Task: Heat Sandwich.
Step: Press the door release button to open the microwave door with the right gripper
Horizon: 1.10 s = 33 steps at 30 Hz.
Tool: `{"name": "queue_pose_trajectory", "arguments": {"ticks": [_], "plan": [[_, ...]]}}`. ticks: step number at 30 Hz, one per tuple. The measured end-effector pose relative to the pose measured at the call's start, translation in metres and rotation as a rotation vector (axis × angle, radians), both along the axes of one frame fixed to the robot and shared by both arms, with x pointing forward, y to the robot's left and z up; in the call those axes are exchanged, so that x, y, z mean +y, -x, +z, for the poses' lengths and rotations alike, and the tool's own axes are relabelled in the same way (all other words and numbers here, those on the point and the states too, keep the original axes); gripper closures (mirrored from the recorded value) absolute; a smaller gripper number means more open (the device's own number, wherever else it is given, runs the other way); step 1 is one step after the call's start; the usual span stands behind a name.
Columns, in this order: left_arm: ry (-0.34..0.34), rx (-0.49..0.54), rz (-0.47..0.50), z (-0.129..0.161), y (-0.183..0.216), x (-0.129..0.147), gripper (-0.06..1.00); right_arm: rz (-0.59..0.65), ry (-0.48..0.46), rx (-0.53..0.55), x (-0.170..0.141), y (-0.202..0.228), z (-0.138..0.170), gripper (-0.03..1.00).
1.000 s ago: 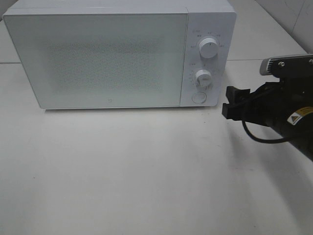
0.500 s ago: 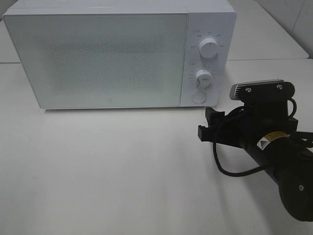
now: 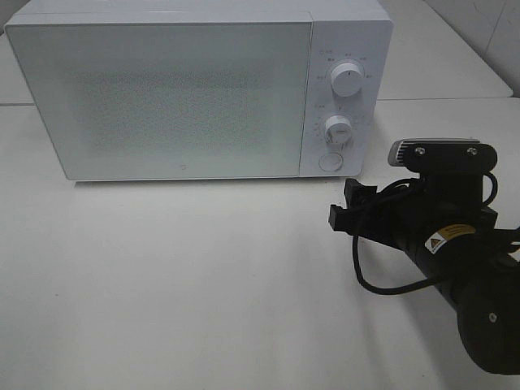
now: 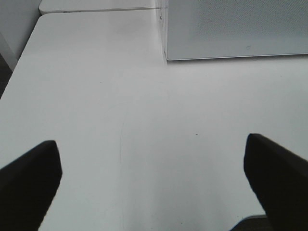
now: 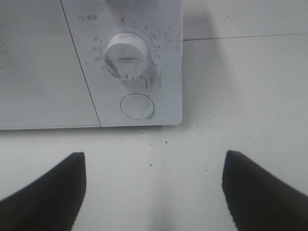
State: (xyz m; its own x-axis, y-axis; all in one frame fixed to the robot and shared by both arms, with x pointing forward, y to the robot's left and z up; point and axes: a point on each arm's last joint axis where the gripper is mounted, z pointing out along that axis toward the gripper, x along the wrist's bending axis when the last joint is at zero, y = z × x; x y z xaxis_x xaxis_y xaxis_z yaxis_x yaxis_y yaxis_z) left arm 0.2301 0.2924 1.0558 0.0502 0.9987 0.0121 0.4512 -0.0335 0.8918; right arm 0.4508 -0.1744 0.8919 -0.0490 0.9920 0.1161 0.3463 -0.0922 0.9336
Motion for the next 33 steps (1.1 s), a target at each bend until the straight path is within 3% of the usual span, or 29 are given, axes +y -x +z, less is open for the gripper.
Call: {"name": "queue_pose_trajectory", "arguments": {"ticks": [2,6,7,8,10,12,13,15,16,17,20,21,24,25,28,30,31,33], "plan": [[0.000,0.000,0.000,0.0000,0.0000,0.0000,-0.03,-0.011,-0.031,0.003,0.0000,0.0000,0.0000,0.21],[0.000,0.000,0.000,0.0000,0.0000,0.0000,-0.03,-0.092,-0.254,0.023,0.0000,0.0000,0.0000,0.21],[0.000,0.000,0.000,0.0000,0.0000,0.0000,-0.03,-0.092,-0.254,0.023,0.0000,0.0000,0.0000,0.21],[0.000,0.000,0.000,0.0000,0.0000,0.0000,-0.03,-0.134,-0.370,0.034,0.0000,0.0000,0.0000,0.21],[0.000,0.000,0.000,0.0000,0.0000,0.0000,-0.03,-0.177,-0.488,0.045,0.0000,0.0000,0.0000,0.21],[0.000,0.000,0.000,0.0000,0.0000,0.0000,-0.03,-0.197,-0.544,0.050,0.0000,0.0000,0.0000,0.21],[0.000,0.000,0.000,0.0000,0.0000,0.0000,-0.03,-0.248,-0.684,0.063,0.0000,0.0000,-0.0002,0.21],[0.000,0.000,0.000,0.0000,0.0000,0.0000,-0.03,-0.296,-0.816,0.076,0.0000,0.0000,-0.0002,0.21],[0.000,0.000,0.000,0.0000,0.0000,0.0000,-0.03,-0.296,-0.816,0.076,0.0000,0.0000,-0.0002,0.21],[0.000,0.000,0.000,0.0000,0.0000,0.0000,-0.03,-0.333,-0.919,0.085,0.0000,0.0000,-0.0002,0.21],[0.000,0.000,0.000,0.0000,0.0000,0.0000,-0.03,-0.384,-1.058,0.098,0.0000,0.0000,-0.0002,0.22],[0.000,0.000,0.000,0.0000,0.0000,0.0000,-0.03,-0.384,-1.058,0.098,0.0000,0.0000,-0.0002,0.22],[0.000,0.000,0.000,0.0000,0.0000,0.0000,-0.03,-0.445,-1.228,0.113,0.0000,0.0000,-0.0002,0.27],[0.000,0.000,0.000,0.0000,0.0000,0.0000,-0.03,-0.445,-1.228,0.113,0.0000,0.0000,-0.0002,0.27],[0.000,0.000,0.000,0.0000,0.0000,0.0000,-0.03,-0.502,-1.381,0.126,-0.0002,0.0000,-0.0003,0.40],[0.000,0.000,0.000,0.0000,0.0000,0.0000,-0.03,-0.513,-1.409,0.128,-0.0002,0.0000,-0.0003,0.44],[0.000,0.000,0.000,0.0000,0.0000,0.0000,-0.03,-0.536,-1.462,0.133,-0.0005,0.0000,-0.0005,0.55],[0.000,0.000,0.000,0.0000,0.0000,0.0000,-0.03,-0.556,-1.489,0.145,-0.0004,0.0004,-0.0015,0.69]]}}
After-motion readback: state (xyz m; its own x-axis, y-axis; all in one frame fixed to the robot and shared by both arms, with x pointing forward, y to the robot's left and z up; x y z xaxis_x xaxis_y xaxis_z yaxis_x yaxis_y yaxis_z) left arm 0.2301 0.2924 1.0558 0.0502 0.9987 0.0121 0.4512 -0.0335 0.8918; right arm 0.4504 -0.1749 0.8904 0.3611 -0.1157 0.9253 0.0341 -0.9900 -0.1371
